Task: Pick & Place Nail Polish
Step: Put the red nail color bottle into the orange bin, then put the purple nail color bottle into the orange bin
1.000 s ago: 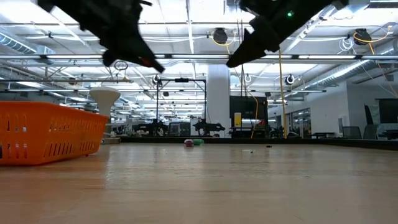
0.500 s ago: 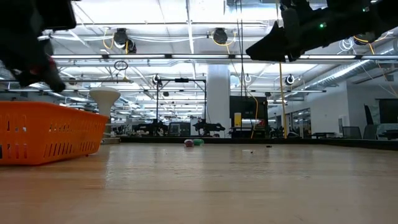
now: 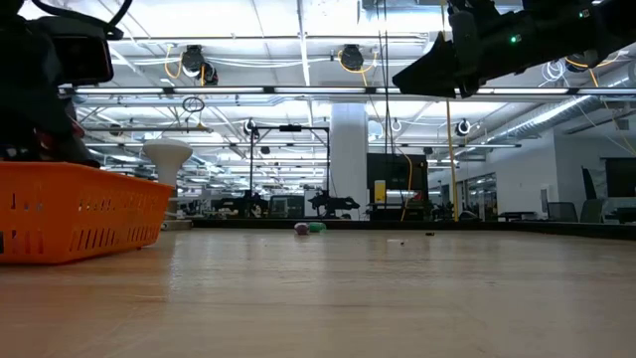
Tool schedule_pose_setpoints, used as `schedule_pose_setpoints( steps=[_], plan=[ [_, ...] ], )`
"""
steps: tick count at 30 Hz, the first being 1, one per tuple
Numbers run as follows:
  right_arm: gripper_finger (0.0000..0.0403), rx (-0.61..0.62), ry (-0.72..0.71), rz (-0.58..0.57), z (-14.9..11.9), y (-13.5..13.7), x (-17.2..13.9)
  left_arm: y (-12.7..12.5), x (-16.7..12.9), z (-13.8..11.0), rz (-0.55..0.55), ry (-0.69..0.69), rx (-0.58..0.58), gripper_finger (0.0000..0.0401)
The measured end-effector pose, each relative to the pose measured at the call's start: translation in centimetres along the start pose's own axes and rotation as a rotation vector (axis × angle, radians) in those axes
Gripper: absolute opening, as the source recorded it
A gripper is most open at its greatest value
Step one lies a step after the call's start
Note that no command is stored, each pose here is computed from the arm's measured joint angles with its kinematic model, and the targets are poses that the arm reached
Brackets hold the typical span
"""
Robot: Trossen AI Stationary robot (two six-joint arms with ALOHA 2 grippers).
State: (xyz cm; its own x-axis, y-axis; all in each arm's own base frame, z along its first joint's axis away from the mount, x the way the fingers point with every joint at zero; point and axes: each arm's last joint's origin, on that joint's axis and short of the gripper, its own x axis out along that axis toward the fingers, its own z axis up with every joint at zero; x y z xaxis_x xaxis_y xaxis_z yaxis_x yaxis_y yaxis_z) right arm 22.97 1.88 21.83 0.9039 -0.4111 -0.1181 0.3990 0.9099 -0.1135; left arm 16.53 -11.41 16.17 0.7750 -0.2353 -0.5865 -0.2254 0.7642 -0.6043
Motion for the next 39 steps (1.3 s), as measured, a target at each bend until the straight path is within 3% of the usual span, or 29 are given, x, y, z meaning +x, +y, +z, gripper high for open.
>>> schedule_pose_setpoints(
  steps=[7,14,24,34,39],
  plan=[
    [0.0212,0.004,-0.006,0.0,0.1,0.0,0.0,0.0,0.0,0.0,0.0,0.0,0.026,0.0199],
    [0.0212,0.004,-0.006,0.001,0.1,0.0,0.0,0.0,0.0,0.0,0.0,0.0,0.053,0.0266],
    [0.0212,0.035,-0.023,-0.025,0.2,-0.5,0.3,0.3,0.1,1.8,0.016,-0.05,0.066,0.0281],
    [0.0212,0.083,-0.025,0.013,0.3,-0.7,0.5,2.0,-1.1,9.1,0.012,-0.417,0.047,0.0274],
    [0.0212,0.084,-0.026,0.01,0.3,-0.7,0.5,4.3,0.1,13.0,0.078,-0.381,-0.007,0.0271]
  ],
)
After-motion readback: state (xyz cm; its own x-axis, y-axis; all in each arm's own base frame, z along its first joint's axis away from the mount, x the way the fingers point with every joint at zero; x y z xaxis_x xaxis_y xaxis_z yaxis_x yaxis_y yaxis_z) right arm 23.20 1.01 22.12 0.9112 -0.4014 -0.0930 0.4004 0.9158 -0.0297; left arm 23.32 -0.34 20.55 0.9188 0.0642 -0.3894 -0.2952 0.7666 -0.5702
